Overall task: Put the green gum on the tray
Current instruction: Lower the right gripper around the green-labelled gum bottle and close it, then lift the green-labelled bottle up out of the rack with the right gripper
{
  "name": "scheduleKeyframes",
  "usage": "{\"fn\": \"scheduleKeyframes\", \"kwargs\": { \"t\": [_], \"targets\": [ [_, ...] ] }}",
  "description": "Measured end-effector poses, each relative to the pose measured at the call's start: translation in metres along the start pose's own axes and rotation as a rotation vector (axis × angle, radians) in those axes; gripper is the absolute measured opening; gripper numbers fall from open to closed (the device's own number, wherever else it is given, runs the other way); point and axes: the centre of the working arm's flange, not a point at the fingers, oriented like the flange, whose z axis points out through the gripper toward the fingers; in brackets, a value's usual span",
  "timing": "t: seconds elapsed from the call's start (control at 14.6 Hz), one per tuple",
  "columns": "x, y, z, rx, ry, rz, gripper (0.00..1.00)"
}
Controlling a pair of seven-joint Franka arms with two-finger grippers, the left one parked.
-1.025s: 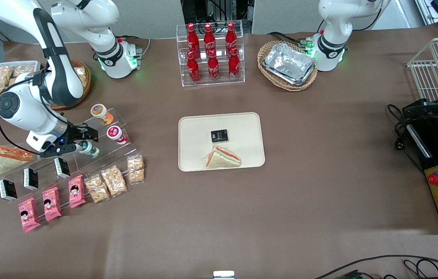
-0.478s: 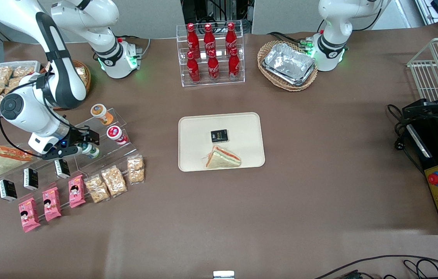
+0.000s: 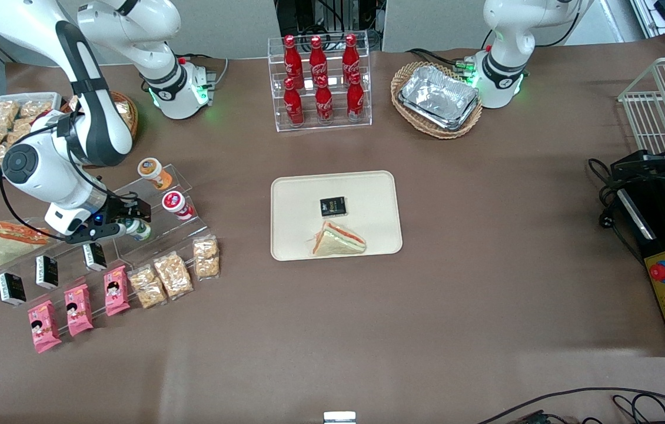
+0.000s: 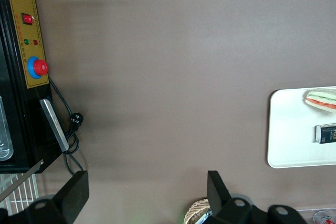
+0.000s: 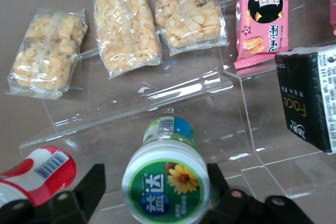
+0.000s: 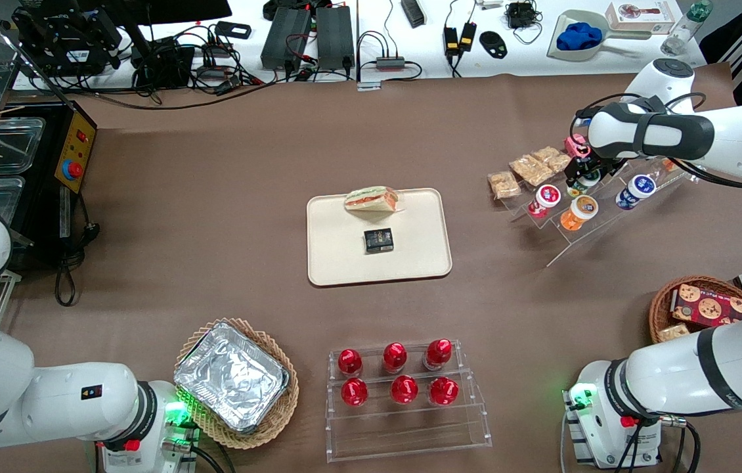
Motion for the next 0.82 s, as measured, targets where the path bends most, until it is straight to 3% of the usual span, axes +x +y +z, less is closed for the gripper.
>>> {"fn": "scheduleKeyframes", "kwargs": {
  "t": [0.2, 0.61, 0.82],
  "targets": [
    [0.0, 0.0, 0.0, 0.0, 0.001, -0.001, 0.6],
    [0.002, 0.001, -0.005, -0.003, 0.015, -0.001, 0.58],
    [0.008, 0.0, -0.042, 0.001, 0.026, -0.005, 0.58]
  ]
}}
